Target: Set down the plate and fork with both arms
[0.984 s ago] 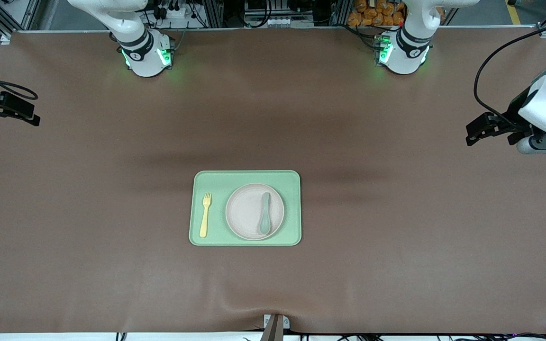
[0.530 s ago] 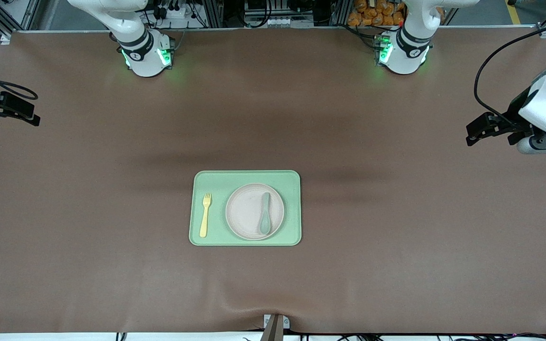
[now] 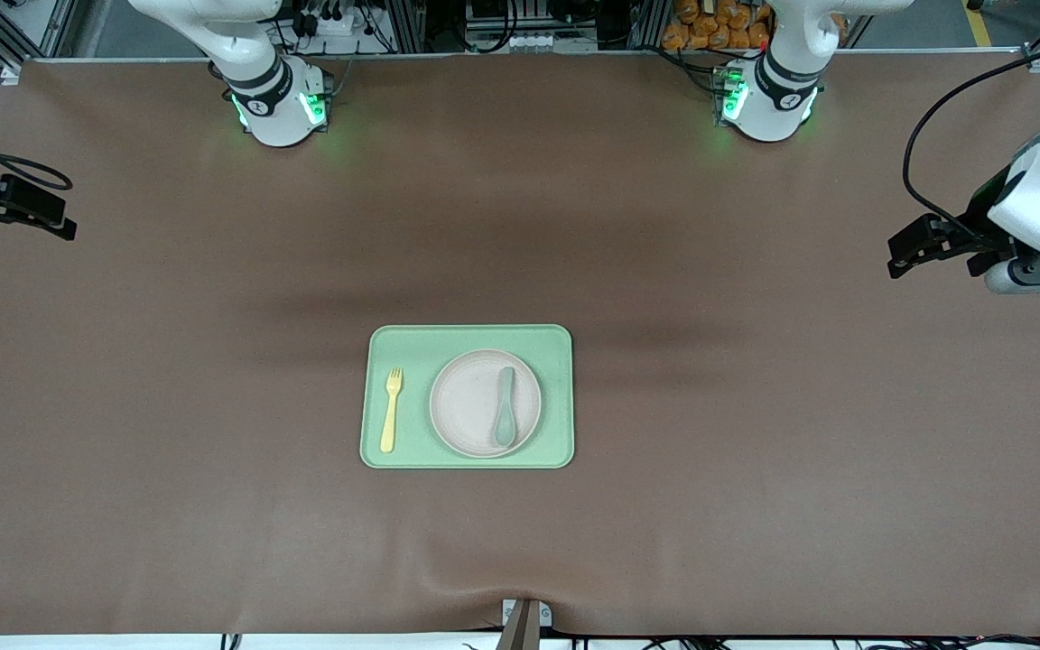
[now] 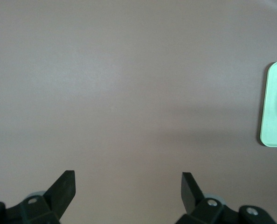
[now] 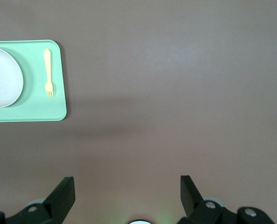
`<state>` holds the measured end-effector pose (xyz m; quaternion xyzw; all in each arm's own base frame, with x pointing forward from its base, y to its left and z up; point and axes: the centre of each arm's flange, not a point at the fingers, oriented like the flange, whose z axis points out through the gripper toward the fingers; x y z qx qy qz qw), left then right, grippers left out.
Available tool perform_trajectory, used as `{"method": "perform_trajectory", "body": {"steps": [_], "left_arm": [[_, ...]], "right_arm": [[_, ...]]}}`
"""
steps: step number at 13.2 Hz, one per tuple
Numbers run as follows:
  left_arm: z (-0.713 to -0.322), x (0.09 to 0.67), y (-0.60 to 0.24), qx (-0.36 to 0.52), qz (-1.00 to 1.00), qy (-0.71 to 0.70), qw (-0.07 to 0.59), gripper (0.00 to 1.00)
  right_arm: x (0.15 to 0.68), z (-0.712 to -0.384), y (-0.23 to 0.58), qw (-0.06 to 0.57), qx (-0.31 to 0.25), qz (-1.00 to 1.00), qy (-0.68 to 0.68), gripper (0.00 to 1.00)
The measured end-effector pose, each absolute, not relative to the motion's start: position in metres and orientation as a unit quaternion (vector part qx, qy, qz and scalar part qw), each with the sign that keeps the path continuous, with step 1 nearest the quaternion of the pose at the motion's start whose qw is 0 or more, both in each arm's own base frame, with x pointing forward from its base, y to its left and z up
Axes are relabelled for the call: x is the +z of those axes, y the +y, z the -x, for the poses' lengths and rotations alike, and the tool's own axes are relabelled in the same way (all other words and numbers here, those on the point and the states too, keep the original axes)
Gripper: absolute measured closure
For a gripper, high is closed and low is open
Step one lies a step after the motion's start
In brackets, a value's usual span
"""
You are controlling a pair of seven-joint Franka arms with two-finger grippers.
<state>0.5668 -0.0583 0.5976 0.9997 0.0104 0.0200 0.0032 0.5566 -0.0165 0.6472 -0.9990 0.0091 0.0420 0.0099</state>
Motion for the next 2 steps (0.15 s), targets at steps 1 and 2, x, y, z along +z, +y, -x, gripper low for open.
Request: {"method": "perform_trajectory", "body": {"steps": [1,2], "left_arm": [[-0.5668,0.5976,-0.0587,0.02,-1.0,0.01,0.003,0.0],[-0.5667,0.5976,-0.0593,0.02,-1.0,0.01,0.003,0.0]], "right_arm": [[0.6472,-0.5566,-0.0165,0.01,0.042,0.999,0.009,0.0],[0.6472,-0.5566,-0.0165,0.01,0.042,0.999,0.009,0.0]]}}
